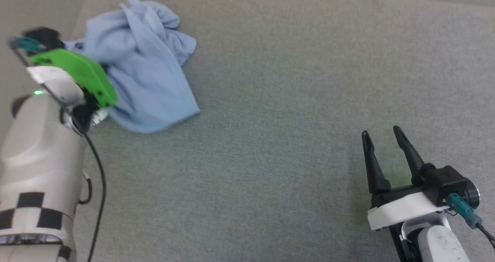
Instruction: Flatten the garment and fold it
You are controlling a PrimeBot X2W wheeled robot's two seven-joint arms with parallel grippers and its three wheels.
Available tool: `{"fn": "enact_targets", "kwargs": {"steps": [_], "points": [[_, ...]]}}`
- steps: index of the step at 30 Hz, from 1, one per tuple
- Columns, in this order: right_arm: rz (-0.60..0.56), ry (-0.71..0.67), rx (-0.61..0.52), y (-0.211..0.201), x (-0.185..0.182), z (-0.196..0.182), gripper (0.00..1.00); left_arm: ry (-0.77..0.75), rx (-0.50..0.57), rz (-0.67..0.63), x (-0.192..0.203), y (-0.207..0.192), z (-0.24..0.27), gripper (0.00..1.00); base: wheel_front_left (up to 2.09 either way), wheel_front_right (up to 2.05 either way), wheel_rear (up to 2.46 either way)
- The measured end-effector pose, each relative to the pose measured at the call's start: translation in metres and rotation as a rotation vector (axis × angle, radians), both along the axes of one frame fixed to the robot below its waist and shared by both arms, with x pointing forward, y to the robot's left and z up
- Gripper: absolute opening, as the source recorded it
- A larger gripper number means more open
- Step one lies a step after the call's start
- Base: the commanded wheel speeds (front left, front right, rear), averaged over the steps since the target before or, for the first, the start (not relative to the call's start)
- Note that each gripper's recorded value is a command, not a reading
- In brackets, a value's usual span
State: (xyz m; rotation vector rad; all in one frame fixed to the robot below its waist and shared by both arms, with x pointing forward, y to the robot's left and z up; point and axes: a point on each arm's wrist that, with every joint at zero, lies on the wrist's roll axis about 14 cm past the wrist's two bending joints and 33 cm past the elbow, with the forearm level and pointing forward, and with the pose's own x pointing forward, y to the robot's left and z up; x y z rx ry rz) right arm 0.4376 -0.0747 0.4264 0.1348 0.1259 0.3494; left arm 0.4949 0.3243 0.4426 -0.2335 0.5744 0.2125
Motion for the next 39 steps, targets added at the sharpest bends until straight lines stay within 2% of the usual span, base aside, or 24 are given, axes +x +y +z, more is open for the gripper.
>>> {"fn": "enact_targets", "kwargs": {"steps": [5, 9, 13, 17, 24, 34, 39], "points": [[-0.003, -0.028, 0.024, 0.001, -0.005, 0.015, 1.00, -0.301, 0.067, 0.026, 0.018, 0.015, 0.087, 0.00, 0.00, 0.00, 0.00], [-0.008, -0.050, 0.035, 0.000, -0.011, 0.027, 1.00, -0.564, 0.135, -0.011, 0.025, 0.013, 0.175, 0.00, 0.00, 0.00, 0.00], [-0.017, -0.071, 0.046, -0.003, -0.017, 0.038, 1.00, -0.724, 0.185, -0.049, 0.016, 0.006, 0.240, 0.00, 0.00, 0.00, 0.00], [-0.030, -0.091, 0.051, -0.008, -0.025, 0.047, 1.00, -0.797, 0.208, -0.099, 0.006, -0.009, 0.274, 0.00, 0.00, 0.00, 0.00], [-0.070, -0.134, 0.058, -0.022, -0.038, 0.066, 1.00, -0.893, 0.188, -0.262, -0.004, -0.071, 0.316, 0.00, 0.00, 0.00, 0.00], [-0.227, -0.173, 0.045, -0.078, -0.061, 0.079, 1.00, -0.927, 0.003, -0.540, 0.007, -0.201, 0.329, 0.00, 0.00, 0.00, 0.00], [-0.338, -0.173, 0.029, -0.115, -0.080, 0.078, 1.00, -0.867, -0.099, -0.671, 0.009, -0.265, 0.305, 0.00, 0.00, 0.00, 0.00]]}}
